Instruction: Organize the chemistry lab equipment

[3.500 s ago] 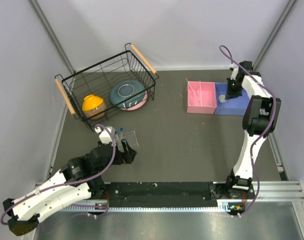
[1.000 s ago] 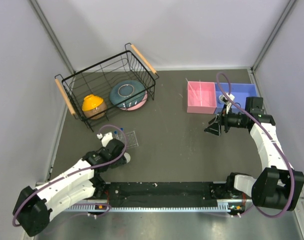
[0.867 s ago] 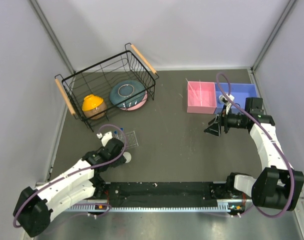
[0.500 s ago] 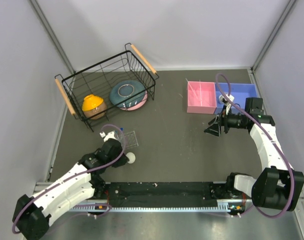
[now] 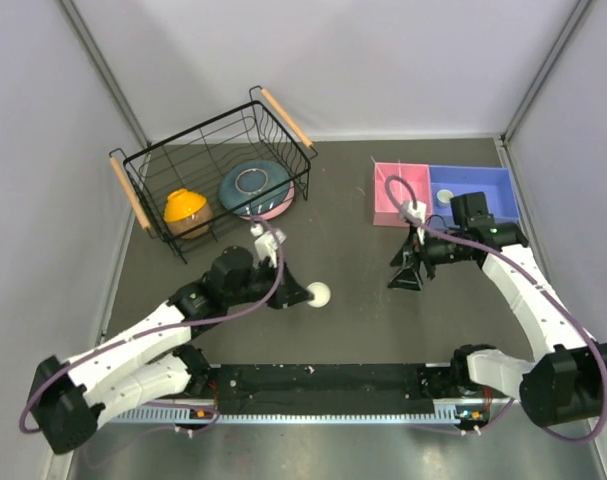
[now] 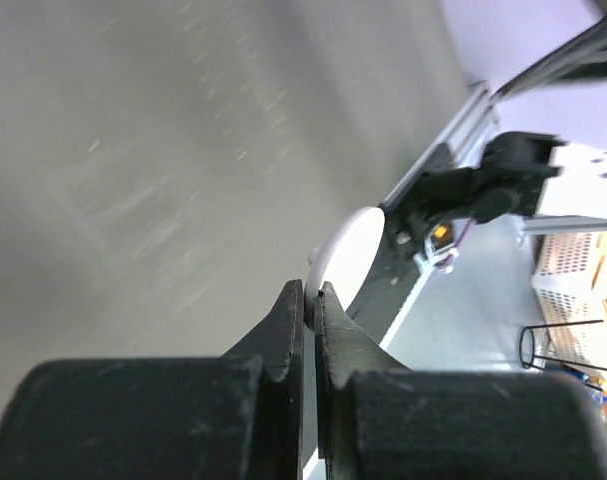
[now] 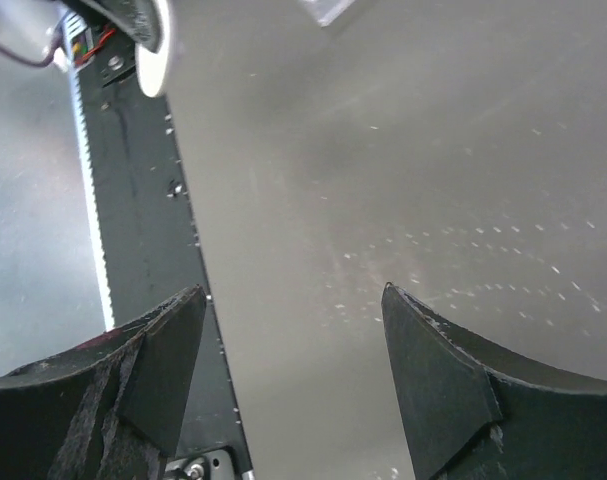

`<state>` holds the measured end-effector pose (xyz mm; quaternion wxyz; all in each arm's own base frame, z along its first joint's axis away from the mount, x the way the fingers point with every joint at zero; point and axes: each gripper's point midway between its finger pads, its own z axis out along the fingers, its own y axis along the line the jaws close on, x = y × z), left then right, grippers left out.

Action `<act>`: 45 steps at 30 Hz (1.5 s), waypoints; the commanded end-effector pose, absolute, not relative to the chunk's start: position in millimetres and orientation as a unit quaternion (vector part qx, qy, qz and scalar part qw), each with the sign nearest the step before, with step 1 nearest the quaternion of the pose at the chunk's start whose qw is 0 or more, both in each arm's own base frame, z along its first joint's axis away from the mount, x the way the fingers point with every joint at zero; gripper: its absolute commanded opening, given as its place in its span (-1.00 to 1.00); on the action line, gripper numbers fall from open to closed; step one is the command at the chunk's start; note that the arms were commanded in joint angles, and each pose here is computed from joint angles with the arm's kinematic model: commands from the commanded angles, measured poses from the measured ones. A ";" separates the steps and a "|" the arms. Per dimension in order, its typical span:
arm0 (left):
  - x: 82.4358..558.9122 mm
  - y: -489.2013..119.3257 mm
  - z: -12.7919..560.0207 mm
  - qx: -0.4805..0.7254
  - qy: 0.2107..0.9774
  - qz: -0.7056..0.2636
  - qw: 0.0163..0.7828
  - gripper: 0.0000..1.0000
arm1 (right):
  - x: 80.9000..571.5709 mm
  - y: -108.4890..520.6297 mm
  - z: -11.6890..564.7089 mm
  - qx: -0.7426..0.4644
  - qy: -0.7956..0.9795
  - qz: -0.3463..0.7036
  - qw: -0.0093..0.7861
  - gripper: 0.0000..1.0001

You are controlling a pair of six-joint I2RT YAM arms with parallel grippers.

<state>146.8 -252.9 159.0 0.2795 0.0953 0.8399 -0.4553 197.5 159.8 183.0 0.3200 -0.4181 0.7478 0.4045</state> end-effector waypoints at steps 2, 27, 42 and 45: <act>169.7 -322.0 249.5 0.167 0.745 -0.530 0.367 -1.00 | 179.6 186.9 210.2 -0.463 0.720 0.421 0.299 0.50; 182.7 -380.3 255.8 0.194 0.750 -0.525 0.351 -1.00 | 188.6 221.2 236.2 -0.419 0.729 0.490 0.232 -0.85; 187.3 -281.1 225.0 0.137 0.824 -0.383 0.395 0.67 | 315.6 110.2 215.4 -0.338 0.860 0.169 0.343 -1.00; 179.2 -243.7 210.5 0.116 0.836 -0.349 0.407 0.71 | 369.0 53.9 215.3 -0.294 0.884 0.027 0.363 -1.00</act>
